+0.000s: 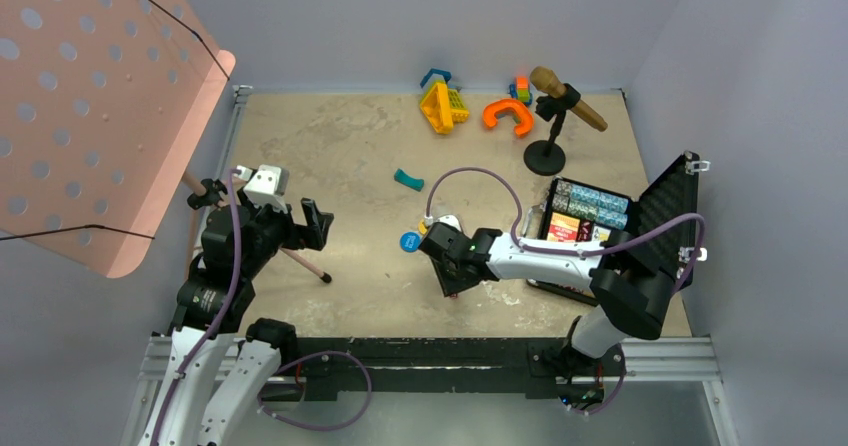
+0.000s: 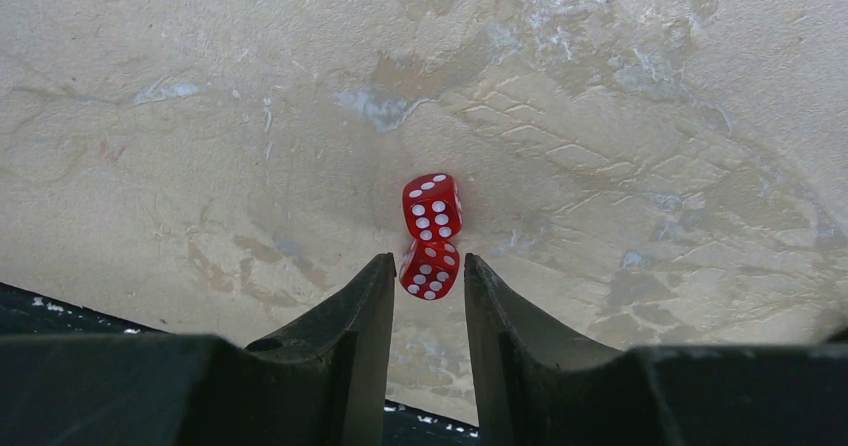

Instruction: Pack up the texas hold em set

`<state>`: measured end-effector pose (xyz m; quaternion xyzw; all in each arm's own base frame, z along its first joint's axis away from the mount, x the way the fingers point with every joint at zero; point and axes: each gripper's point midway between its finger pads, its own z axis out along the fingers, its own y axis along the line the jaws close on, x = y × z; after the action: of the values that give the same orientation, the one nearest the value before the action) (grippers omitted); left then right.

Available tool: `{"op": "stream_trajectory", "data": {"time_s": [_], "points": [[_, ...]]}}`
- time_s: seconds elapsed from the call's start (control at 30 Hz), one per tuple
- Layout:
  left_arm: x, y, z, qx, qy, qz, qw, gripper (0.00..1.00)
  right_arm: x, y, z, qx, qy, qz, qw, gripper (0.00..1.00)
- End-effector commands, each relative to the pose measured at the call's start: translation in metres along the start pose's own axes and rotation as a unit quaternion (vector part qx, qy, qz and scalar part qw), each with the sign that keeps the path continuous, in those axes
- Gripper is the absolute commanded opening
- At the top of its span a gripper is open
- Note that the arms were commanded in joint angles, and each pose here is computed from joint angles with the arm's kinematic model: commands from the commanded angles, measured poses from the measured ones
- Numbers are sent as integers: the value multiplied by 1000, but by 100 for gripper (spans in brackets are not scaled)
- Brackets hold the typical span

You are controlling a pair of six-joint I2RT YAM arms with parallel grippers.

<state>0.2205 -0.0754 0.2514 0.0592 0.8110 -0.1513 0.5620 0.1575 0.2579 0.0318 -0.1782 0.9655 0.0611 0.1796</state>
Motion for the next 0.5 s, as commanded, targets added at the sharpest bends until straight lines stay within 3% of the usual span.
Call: {"op": "stream_trajectory", "data": {"time_s": [0.0,0.47], "points": [[-4,0,1,1,-12,8,1000,99,-9,4,-4,9,-14,15,1000,35],[-4,0,0,2,-13,8,1000,99,6,8,1,18,5,21,1000,33]]}}
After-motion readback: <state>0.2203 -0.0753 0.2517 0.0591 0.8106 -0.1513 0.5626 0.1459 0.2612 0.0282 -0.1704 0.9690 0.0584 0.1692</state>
